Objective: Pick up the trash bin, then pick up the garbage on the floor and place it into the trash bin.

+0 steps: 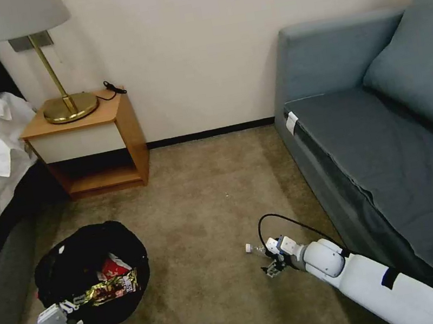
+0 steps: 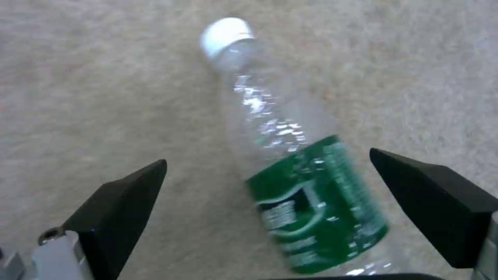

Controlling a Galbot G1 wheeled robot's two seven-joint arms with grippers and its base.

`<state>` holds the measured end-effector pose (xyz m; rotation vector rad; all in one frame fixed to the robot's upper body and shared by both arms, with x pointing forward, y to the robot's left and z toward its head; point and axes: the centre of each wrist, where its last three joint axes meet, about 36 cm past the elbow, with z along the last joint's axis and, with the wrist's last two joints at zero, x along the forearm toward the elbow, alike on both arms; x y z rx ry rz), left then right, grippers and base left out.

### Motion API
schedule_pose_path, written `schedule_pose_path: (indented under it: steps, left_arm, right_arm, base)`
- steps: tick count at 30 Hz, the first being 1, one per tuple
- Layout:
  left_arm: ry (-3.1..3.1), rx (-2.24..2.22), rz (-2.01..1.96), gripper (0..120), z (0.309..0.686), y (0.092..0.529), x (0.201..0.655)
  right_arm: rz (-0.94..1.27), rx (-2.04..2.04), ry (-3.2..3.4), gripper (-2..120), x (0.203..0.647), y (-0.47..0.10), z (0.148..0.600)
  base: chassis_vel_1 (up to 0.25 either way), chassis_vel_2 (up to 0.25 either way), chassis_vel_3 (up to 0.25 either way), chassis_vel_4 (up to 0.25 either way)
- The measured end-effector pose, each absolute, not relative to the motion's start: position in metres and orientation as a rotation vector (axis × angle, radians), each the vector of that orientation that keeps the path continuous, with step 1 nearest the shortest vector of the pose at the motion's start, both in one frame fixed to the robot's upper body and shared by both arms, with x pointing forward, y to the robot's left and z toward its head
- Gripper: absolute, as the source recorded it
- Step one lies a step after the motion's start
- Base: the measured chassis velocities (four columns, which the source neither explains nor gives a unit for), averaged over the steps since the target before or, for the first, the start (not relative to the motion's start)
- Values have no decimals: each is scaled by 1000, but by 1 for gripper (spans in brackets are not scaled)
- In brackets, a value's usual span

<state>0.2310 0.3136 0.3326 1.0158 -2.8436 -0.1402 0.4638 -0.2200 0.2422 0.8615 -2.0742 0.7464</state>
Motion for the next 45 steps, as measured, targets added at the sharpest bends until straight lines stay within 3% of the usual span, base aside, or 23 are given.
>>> schedule_pose_path:
  steps: [18,34,36,39,40,45]
  left_arm:
    - [-2844,1015,-139,3,332,315,233]
    - [-2843,1017,-140,3,332,316,234]
    - [-2843,1017,-139,3,332,316,234]
    - [-2843,1017,-139,3,332,316,234]
    - [-2842,1017,-139,3,332,316,234]
    - [-2841,1016,-140,3,332,316,234]
  right_arm:
    - [761,809,-2010,100,491,-236,212]
    - [736,848,-2006,67,493,-229,211]
    - [734,846,-2010,56,493,-229,212]
    - [733,844,-2012,49,493,-229,212]
    - [731,845,-2014,41,493,-229,212]
    - [717,850,-2035,27,493,-226,216]
  base:
    - [0,0,0,0]
    - [0,0,0,0]
    - [0,0,0,0]
    - [0,0,0,0]
    - [0,0,0,0]
    - [0,0,0,0]
